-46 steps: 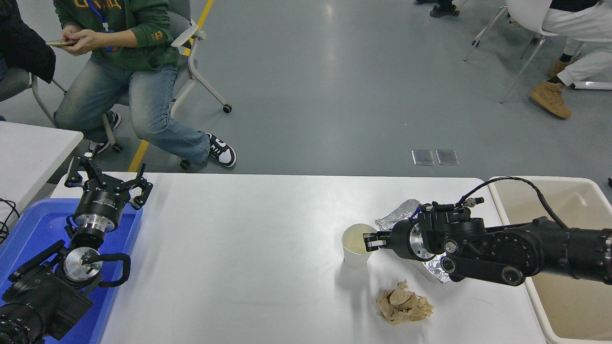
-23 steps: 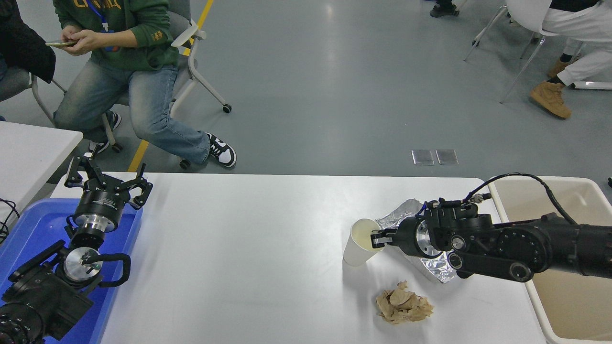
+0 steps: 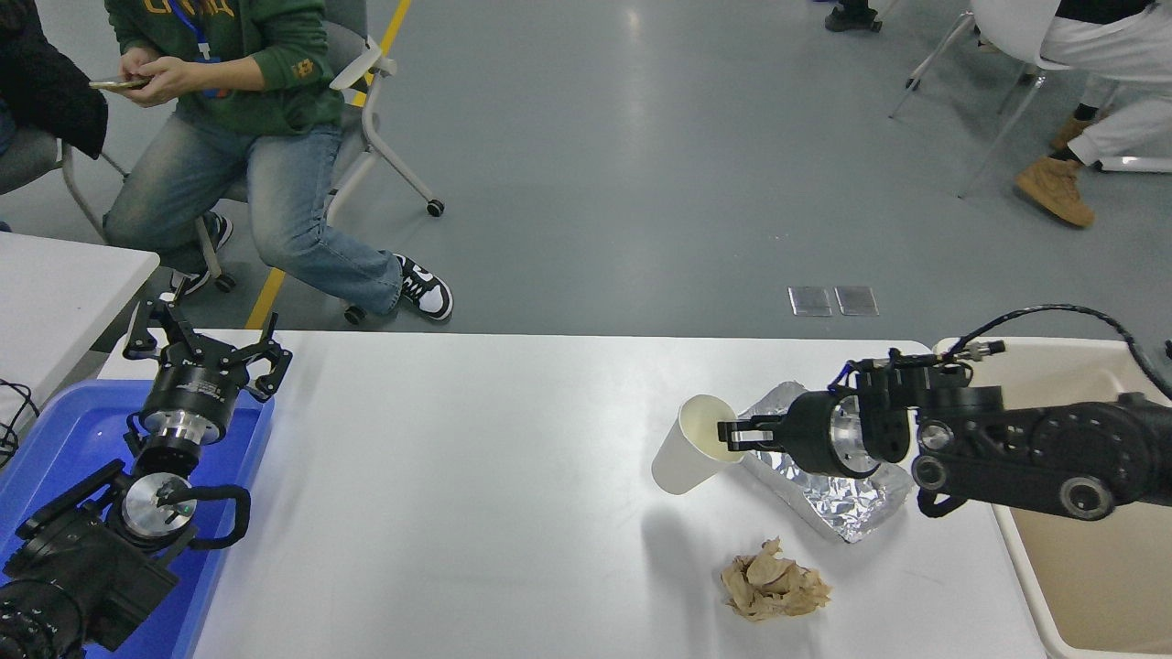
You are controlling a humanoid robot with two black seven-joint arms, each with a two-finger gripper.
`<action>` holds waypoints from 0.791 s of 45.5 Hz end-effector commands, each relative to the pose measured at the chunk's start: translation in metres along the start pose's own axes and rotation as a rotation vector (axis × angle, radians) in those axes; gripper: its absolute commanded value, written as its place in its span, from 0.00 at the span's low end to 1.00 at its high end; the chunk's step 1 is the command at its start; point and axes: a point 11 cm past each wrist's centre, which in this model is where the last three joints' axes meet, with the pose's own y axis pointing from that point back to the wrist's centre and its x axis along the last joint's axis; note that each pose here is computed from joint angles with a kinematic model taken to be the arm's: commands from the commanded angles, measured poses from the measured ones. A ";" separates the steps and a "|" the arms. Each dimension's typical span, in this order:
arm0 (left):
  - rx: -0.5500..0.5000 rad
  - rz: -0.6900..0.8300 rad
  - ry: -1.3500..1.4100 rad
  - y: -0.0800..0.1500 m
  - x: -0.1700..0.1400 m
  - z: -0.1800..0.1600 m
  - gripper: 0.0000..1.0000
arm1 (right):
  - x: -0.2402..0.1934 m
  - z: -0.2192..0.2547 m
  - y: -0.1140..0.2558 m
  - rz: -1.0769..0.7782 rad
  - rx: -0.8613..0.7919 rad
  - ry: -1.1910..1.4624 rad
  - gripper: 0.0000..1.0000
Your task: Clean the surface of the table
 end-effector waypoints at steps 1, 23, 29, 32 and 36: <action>-0.001 0.000 0.000 0.000 0.000 0.000 1.00 | 0.034 0.010 0.042 0.069 -0.003 -0.033 0.00; -0.001 0.000 0.000 0.000 0.000 0.000 1.00 | 0.071 0.040 0.130 0.157 -0.024 -0.073 0.00; -0.001 0.000 0.000 0.000 0.000 0.000 1.00 | 0.071 0.061 0.152 0.188 -0.056 -0.097 0.00; -0.001 0.000 0.000 0.000 0.000 0.000 1.00 | 0.069 0.071 0.160 0.198 -0.074 -0.111 0.00; -0.001 0.000 0.000 0.000 0.000 0.000 1.00 | 0.066 0.081 0.172 0.212 -0.090 -0.127 0.00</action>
